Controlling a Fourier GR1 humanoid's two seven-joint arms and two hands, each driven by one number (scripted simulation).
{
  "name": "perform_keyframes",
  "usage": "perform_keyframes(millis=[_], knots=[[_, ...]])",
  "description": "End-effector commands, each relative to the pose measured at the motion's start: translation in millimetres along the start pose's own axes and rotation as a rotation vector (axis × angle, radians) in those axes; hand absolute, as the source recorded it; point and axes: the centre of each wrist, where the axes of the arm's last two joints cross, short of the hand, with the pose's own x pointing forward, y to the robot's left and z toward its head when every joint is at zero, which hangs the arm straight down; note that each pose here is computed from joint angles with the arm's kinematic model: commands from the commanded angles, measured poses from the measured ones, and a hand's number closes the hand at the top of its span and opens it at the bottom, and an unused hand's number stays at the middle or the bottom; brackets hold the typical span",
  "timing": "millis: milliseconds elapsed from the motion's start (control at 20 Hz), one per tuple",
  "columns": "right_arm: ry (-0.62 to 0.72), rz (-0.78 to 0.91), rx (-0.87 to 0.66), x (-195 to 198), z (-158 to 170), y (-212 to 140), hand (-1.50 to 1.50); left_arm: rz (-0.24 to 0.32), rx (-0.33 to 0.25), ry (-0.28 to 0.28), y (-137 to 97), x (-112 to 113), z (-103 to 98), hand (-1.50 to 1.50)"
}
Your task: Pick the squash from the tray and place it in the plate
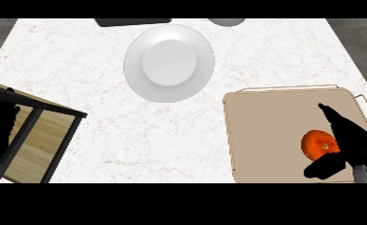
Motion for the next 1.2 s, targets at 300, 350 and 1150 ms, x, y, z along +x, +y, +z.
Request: perform_keyframes(millis=[300, 350, 1150], knots=[[0.005, 0.001, -0.053, -13, -10, 5, 1.50, 0.152, -0.264, -0.258, -63, 52, -6, 0.00], [0.013, 0.032, -0.065, -19, -15, 5, 1.50, 0.146, -0.270, -0.259, -62, 45, -7, 0.00], [-0.498, 0.145, -0.201, 44, -19, -36, 1.50, 0.152, -0.343, -0.274, -75, 61, -11, 0.00]])
